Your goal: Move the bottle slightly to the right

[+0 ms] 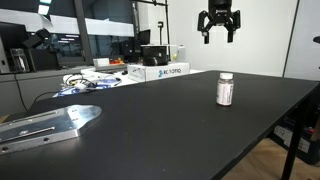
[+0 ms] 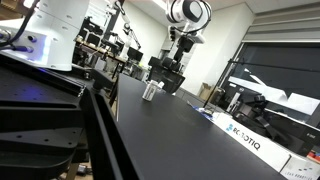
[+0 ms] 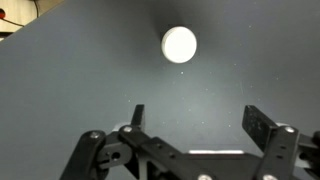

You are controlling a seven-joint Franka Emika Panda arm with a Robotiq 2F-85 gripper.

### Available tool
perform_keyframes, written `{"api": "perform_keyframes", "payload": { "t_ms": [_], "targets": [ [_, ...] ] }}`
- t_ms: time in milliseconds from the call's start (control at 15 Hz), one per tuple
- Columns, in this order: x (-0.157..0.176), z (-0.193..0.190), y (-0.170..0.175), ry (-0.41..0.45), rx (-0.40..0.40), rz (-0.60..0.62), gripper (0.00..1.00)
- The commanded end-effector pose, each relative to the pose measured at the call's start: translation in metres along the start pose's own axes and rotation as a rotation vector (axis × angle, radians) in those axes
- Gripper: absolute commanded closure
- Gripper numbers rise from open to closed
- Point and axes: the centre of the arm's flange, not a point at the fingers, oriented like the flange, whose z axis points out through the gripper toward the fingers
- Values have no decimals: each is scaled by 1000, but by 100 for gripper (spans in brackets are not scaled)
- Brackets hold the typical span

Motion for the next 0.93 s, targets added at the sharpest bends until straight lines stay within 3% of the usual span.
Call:
{"api": "perform_keyframes", "payload": {
  "t_ms": [0, 200, 267, 867],
  "targets": [
    [-11, 28, -19, -22, -26, 125, 0],
    [-18, 48, -23, -23, -5, 115, 0],
    [-21, 51, -23, -50, 5, 56, 0],
    [-21, 54, -25, -46, -10, 51, 0]
  ]
}}
